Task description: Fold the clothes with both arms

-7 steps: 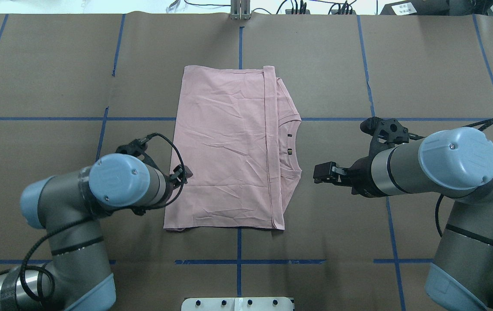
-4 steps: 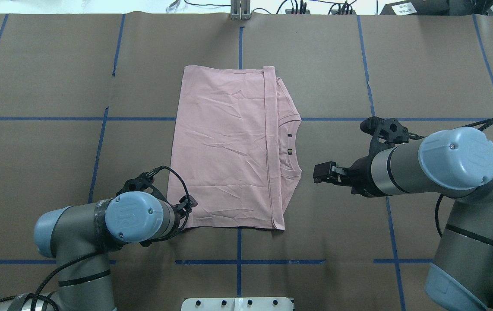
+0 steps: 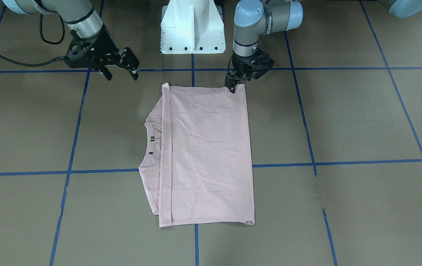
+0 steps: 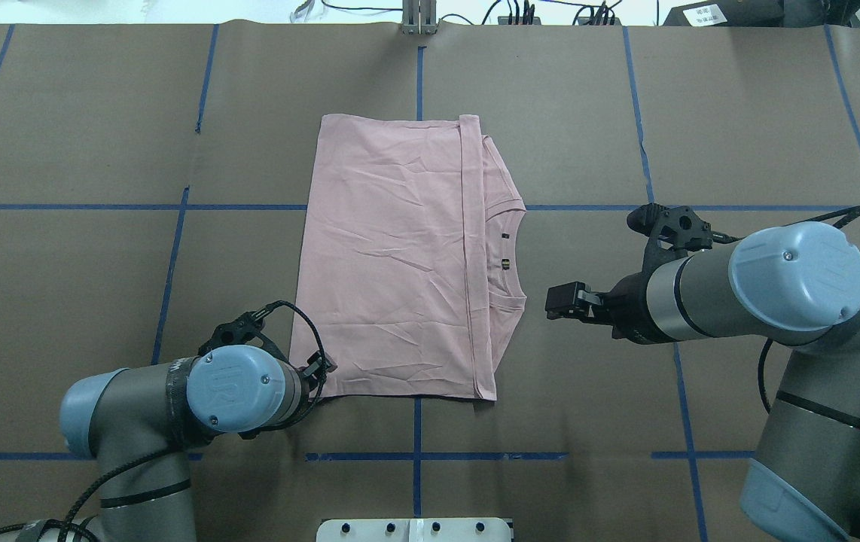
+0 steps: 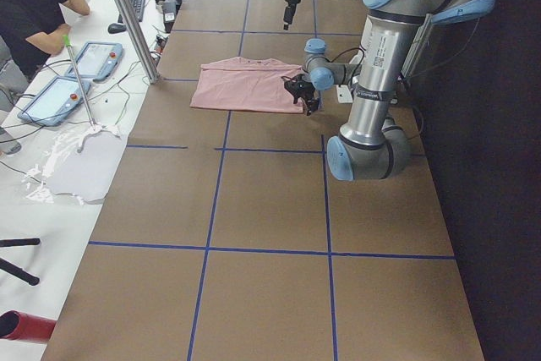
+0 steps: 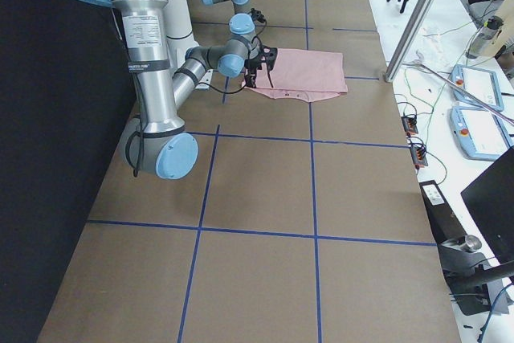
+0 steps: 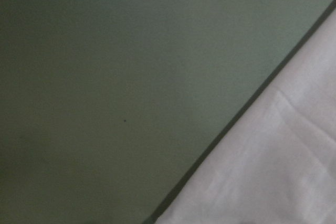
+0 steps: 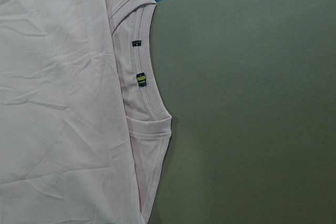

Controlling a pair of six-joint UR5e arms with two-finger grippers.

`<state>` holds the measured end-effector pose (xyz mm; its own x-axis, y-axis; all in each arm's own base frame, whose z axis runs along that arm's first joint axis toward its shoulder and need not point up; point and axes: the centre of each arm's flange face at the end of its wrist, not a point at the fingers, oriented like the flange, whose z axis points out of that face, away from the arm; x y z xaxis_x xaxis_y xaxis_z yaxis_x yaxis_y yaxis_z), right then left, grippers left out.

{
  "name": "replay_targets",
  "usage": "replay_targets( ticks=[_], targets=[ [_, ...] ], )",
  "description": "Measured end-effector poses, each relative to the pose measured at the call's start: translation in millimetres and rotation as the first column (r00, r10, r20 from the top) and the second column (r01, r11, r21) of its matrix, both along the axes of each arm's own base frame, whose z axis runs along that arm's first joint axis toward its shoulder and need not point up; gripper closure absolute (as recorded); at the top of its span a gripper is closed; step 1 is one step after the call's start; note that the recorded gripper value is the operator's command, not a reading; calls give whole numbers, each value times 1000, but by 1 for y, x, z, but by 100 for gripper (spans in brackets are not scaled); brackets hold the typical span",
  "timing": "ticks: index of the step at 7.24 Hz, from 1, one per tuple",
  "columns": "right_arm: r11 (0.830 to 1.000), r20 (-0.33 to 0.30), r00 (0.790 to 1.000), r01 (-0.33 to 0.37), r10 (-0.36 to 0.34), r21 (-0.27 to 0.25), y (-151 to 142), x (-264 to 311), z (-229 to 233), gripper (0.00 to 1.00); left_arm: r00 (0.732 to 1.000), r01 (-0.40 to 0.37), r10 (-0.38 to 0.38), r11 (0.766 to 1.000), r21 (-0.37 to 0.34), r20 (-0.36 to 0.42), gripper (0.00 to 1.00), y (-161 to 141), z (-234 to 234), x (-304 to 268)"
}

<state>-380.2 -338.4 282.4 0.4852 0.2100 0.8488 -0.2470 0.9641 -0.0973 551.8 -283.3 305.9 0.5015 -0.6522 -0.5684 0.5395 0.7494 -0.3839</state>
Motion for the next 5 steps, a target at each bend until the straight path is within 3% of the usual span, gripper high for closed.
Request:
replay_targets(
  ticks=[1,2,5],
  targets=[
    [1000,0,1000,0,0,0,0,0,0,0,1000,0,0,1000,-1,1,60,0,0,0],
    [1000,0,1000,-1,1,0,0,0,0,0,1000,-1,1,1000,-1,3,97,1,0,-1],
    [1000,-1,1000,-2,2,2,-1,1,1,0,1000,16,-16,1000,15,17,100,0,-1,-3]
  ],
)
